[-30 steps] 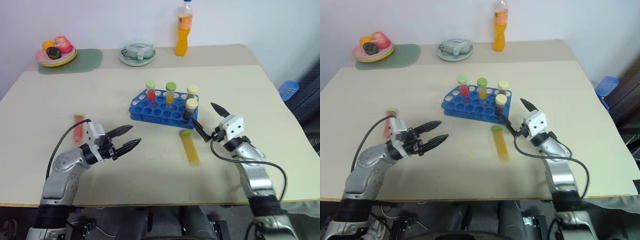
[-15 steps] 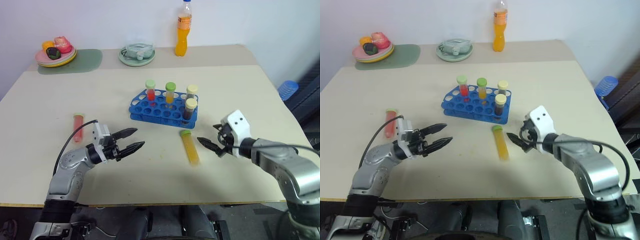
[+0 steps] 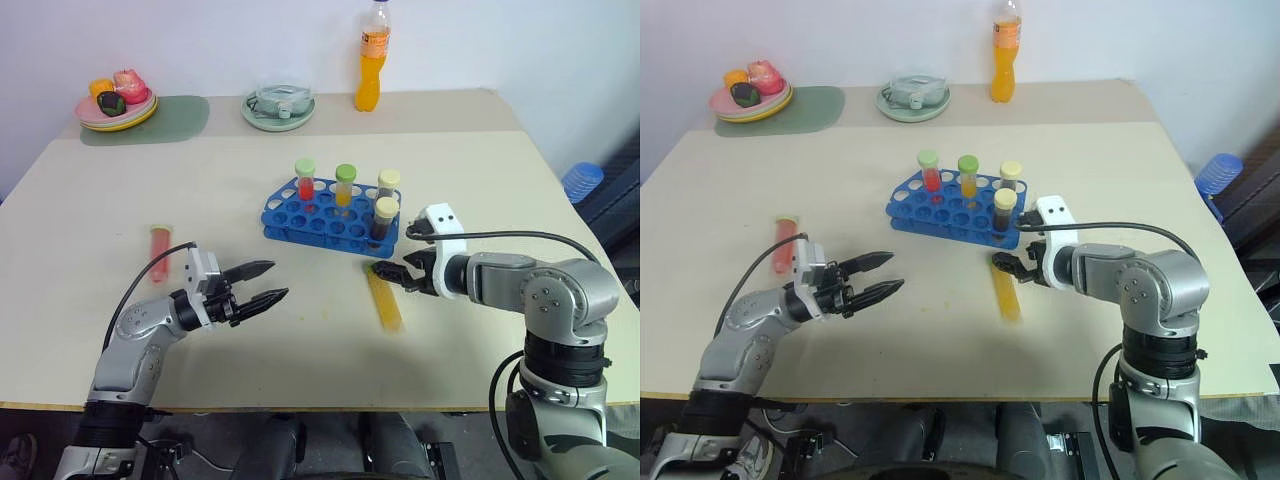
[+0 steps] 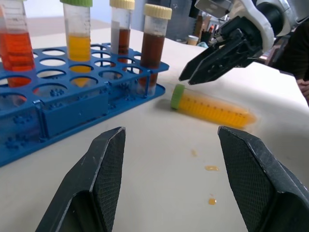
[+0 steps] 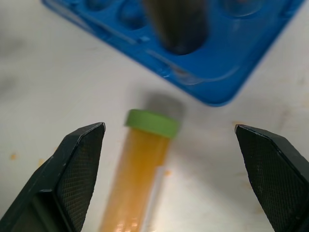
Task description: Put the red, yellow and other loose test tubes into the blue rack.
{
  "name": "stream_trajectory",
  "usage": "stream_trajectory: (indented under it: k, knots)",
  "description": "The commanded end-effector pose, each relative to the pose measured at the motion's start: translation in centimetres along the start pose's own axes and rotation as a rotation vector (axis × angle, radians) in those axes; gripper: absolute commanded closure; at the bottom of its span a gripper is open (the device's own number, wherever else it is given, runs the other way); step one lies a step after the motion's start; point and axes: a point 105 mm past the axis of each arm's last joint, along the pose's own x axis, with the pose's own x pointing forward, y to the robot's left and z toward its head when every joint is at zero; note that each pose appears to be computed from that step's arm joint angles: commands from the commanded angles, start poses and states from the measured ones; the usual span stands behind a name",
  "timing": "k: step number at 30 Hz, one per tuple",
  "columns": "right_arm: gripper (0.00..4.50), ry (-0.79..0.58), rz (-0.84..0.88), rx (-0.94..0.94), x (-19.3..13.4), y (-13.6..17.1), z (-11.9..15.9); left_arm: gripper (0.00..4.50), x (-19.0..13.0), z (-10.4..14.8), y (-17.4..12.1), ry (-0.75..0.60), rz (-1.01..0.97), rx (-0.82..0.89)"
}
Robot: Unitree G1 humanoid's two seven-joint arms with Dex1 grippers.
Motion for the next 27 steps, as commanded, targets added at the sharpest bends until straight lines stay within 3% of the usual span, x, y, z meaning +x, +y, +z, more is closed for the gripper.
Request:
stream_trajectory:
  k: [1, 15, 27]
  knots:
    - [0.09, 0.007, 0.019, -0.03, -0.3, 0.8, 0.0, 1.37, -0.2, 1.1, 0.0, -0.014, -0.002, 0.038]
    - [0.09, 0.045, -0.084, 0.03, 0.7, 0.7, -0.8, 1.37, -0.2, 0.9, -0.2, -0.001, 0.001, 0.025]
    - [0.09, 0.156, -0.086, 0.001, 1.1, 0.8, -2.6, 1.37, 0.0, 0.6, -0.8, -0.005, 0.016, 0.005]
